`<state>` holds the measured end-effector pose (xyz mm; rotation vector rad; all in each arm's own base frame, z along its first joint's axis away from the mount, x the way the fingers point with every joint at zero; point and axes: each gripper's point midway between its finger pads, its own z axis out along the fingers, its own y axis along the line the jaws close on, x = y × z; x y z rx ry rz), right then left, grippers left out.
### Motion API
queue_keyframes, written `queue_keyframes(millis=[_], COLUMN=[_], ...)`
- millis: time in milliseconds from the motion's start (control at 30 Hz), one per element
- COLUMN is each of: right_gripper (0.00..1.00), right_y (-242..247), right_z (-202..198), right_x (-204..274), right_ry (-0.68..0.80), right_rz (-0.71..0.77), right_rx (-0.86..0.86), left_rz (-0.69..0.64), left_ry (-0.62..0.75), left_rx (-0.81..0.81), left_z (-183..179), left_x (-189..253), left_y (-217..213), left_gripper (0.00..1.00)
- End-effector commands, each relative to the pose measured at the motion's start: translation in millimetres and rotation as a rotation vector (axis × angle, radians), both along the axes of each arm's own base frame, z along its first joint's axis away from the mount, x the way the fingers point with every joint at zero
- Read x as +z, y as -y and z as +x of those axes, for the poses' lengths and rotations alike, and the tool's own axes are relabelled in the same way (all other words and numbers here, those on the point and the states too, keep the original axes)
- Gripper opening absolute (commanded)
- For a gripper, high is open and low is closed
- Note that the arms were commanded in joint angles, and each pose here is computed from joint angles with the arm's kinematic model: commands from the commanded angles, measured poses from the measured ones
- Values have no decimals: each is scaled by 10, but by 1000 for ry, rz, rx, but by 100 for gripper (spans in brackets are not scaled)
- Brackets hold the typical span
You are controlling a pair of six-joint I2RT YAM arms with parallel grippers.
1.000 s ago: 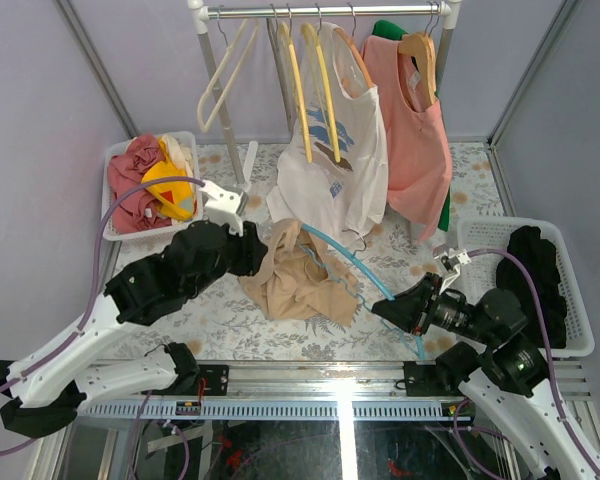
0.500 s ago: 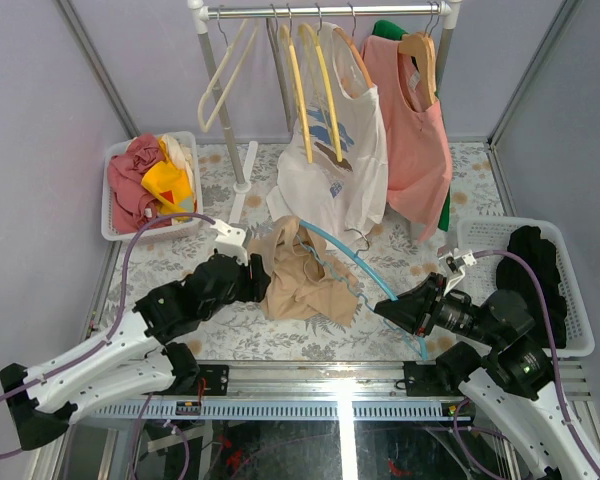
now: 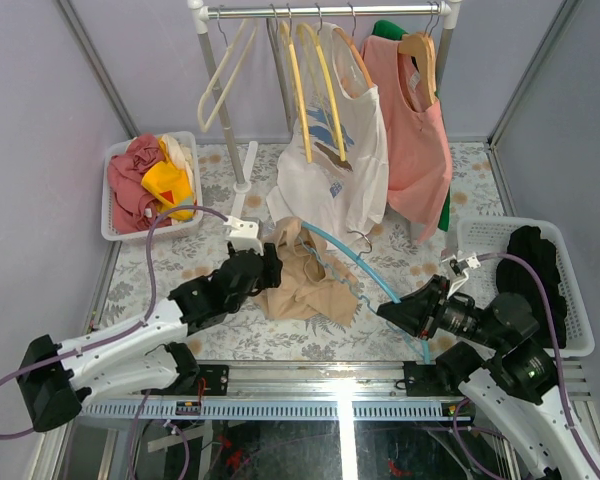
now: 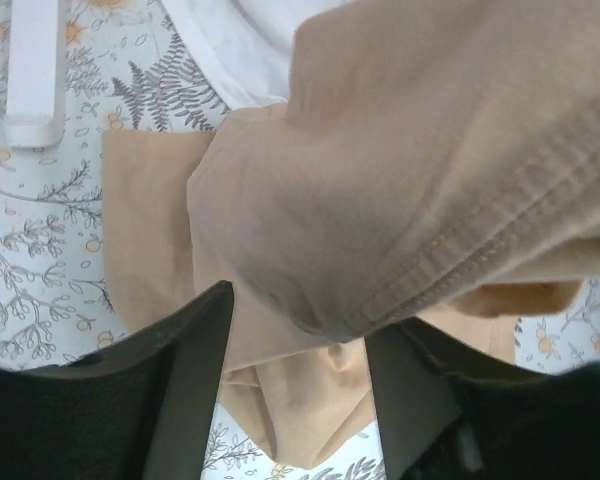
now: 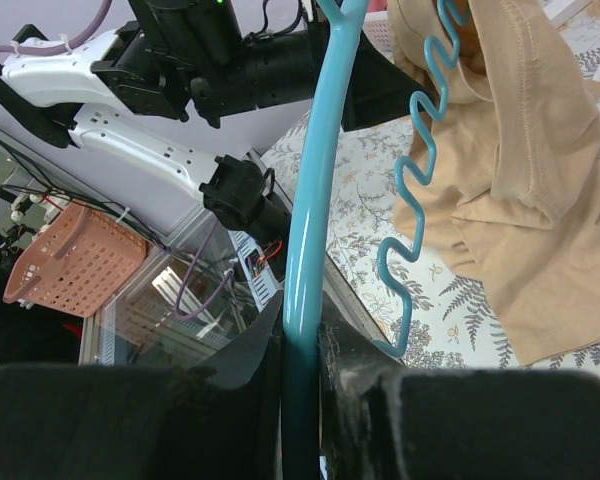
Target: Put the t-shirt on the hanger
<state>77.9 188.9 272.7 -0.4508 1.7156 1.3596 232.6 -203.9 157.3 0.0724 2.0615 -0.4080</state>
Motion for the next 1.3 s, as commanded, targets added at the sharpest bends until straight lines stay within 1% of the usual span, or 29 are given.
queue_keyframes(millis=[0,67,100,233,367,467,600,667,767,900,1033,1133,1267], right_gripper=[0,0,0,0,0,0,0,0,0,0,0,0,0], right_y=[61,62,64,97,130,131,156,171,183,208,247,310,462], right_z=[-48,-53,-52,-63,-88,-117,-221,-295,-424,-651,-801,-894,-1048], right_x=[344,338,330,327,323,320,404,465,559,748,972,1145,1410], right_ry=[129,129,129,142,158,162,198,216,239,298,366,418,509], right_rz=[58,54,51,32,31,46,81,96,116,185,259,291,317], right_rx=[-15,-12,-13,-24,-32,-24,-2,18,62,139,179,178,140], left_rz=[-13,-4,-7,-14,-7,-23,8,-4,16,32,12,-29,-68], left_ry=[78,87,90,107,121,135,143,167,161,151,179,213,252], left_rx=[131,179,189,212,186,131,55,11,-56,-141,-204,-243,-282], left_z=[197,213,211,194,188,171,181,181,172,145,83,-7,-147], left_x=[171,257,301,533,835,1139,1529,1829,2086,2428,2851,3183,3506], left_y=[-89,-180,-204,-290,-274,-187,-53,30,151,298,351,336,245], left_gripper=[46,25,19,0,0,0,0,0,0,0,0,0,1])
